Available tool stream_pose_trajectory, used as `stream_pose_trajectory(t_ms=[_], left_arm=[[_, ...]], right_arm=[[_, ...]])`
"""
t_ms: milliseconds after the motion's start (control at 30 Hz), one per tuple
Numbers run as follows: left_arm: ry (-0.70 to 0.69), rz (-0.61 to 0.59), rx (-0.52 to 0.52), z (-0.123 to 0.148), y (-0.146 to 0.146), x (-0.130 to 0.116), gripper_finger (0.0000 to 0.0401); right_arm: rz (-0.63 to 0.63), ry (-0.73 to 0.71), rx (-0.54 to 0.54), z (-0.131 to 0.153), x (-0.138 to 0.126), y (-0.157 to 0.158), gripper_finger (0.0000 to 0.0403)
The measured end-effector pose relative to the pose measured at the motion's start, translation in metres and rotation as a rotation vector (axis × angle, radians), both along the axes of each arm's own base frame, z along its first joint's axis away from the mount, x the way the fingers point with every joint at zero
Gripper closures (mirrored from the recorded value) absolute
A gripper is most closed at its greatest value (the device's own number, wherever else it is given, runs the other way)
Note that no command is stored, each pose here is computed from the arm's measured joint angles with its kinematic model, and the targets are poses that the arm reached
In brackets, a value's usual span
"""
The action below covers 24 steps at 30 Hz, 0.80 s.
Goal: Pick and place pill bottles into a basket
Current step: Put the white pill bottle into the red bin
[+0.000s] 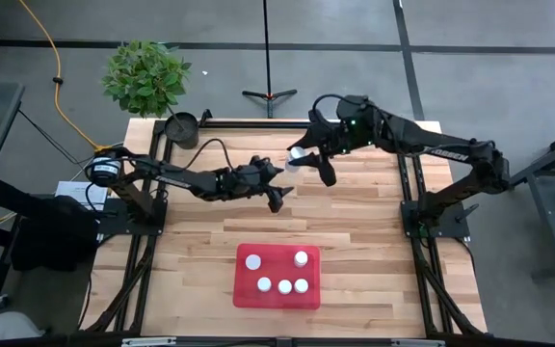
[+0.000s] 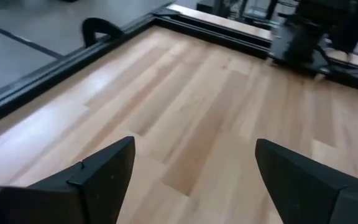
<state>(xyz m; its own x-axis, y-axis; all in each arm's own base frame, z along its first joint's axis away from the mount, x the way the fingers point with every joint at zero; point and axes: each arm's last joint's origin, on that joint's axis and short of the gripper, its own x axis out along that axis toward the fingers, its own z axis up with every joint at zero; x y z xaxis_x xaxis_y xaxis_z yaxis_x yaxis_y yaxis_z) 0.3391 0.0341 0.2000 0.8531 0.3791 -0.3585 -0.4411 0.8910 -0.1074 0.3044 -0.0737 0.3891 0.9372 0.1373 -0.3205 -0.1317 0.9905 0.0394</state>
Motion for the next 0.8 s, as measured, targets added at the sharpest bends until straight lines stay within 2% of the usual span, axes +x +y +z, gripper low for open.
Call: stream_pose_trajectory(t_ms=[133,333,600,800], left_arm=[[-0.028,0.003,-0.014,0.006,0.015,-0.003,0.0036],[-0.117,-0.099,0.003,0.045,0.035,-0.023,0.0044],[-0.105,-0.385,-0.023,0.091,0.032,-0.076,0.0046],[-0.207,-0.414,-0.022,0.106,0.017,-0.123,0.0047]], right_arm=[[0.036,0.027,-0.015,0.014,-0.003,0.011,0.0260],[0.047,0.125,-0.036,0.005,-0.003,0.029,0.0260],[0.057,0.134,-0.045,0.004,0.000,0.040,0.0260],[0.055,0.134,-0.042,0.004,0.000,0.041,0.0260]])
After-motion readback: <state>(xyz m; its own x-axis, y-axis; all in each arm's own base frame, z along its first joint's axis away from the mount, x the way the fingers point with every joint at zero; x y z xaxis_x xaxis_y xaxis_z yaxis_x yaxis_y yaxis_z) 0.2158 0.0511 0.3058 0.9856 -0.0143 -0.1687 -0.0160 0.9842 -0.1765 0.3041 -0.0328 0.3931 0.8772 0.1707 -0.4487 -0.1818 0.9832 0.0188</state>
